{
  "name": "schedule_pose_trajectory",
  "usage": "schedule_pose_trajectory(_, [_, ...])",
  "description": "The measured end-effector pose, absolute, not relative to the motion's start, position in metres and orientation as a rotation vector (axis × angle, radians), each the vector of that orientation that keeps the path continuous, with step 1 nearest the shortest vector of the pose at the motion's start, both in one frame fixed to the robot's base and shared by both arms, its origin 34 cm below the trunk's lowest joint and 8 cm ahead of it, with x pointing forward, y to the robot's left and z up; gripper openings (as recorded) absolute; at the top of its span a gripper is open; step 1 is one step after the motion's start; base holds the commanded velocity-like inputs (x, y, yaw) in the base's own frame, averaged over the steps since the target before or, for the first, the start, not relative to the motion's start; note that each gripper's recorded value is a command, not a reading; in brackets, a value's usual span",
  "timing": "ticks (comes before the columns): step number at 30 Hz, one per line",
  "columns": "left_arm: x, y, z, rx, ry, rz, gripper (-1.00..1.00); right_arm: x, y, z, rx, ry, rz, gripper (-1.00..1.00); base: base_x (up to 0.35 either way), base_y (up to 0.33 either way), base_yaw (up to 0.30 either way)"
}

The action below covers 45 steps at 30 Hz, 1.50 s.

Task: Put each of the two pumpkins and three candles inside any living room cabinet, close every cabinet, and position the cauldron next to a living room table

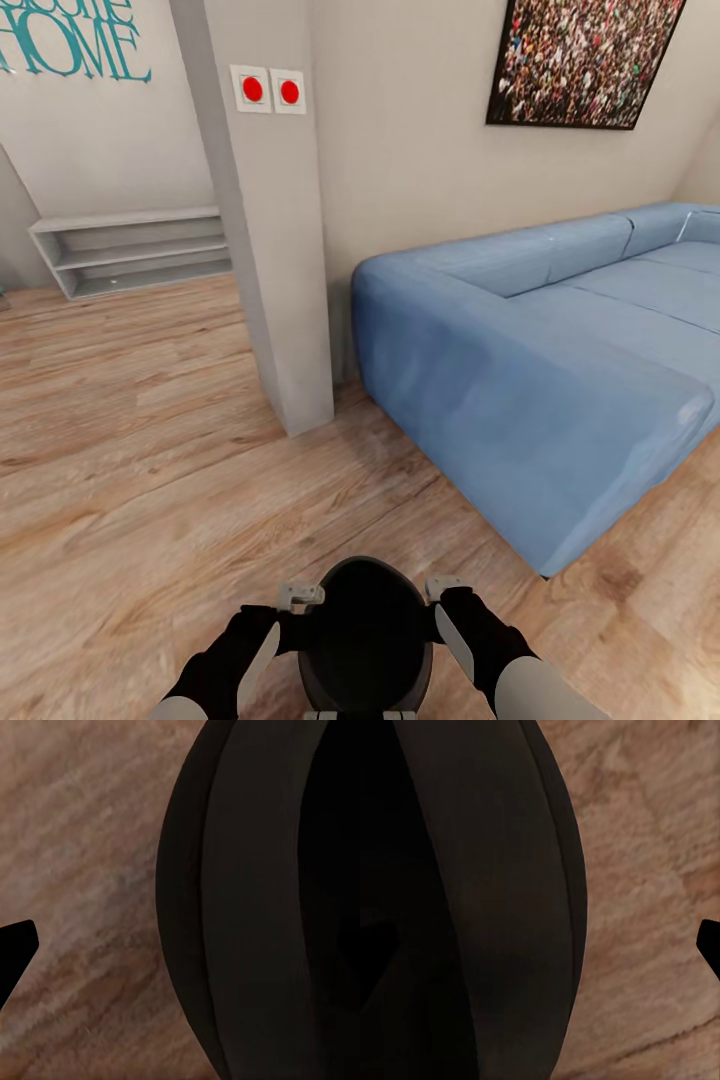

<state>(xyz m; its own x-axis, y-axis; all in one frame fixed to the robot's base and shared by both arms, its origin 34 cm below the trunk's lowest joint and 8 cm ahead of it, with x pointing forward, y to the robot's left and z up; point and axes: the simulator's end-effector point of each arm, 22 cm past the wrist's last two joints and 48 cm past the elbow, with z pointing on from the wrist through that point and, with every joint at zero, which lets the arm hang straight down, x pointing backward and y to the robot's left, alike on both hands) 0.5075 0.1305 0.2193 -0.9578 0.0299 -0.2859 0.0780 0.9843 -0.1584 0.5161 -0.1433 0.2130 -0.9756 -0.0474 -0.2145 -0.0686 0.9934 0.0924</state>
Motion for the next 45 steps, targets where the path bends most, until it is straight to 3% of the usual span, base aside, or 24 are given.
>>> schedule_pose_trajectory(20, [0.5079, 0.1301, 0.2198, 0.077, 2.841, -0.255, 1.0, 0.5164, -0.1433, 0.2132, -0.086, 2.923, 0.147, 1.0, 0.0, 0.0, 0.0])
schedule_pose_trajectory(21, [0.5078, 0.1302, 0.2197, 0.076, 2.841, -0.255, 1.0, 0.5164, -0.1433, 0.2132, -0.086, 2.923, 0.147, -1.0, 0.0, 0.0, 0.0])
schedule_pose_trajectory(29, [0.5074, 0.1306, 0.2194, 0.076, 2.842, -0.255, 1.0, 0.5172, -0.1478, 0.2132, -0.12, 2.921, 0.115, -1.0, 0.0, 0.0, 0.0])
schedule_pose_trajectory(30, [0.5074, 0.1306, 0.2194, 0.076, 2.842, -0.254, -1.0, 0.5173, -0.1481, 0.2132, -0.125, 2.92, 0.112, -1.0, 0.0, 0.0, 0.0])
schedule_pose_trajectory(45, [0.5102, 0.1295, 0.2215, 0.064, 2.834, -0.265, -1.0, 0.516, -0.1431, 0.2132, -0.087, 2.925, 0.147, -1.0, 0.0, 0.0, 0.0])
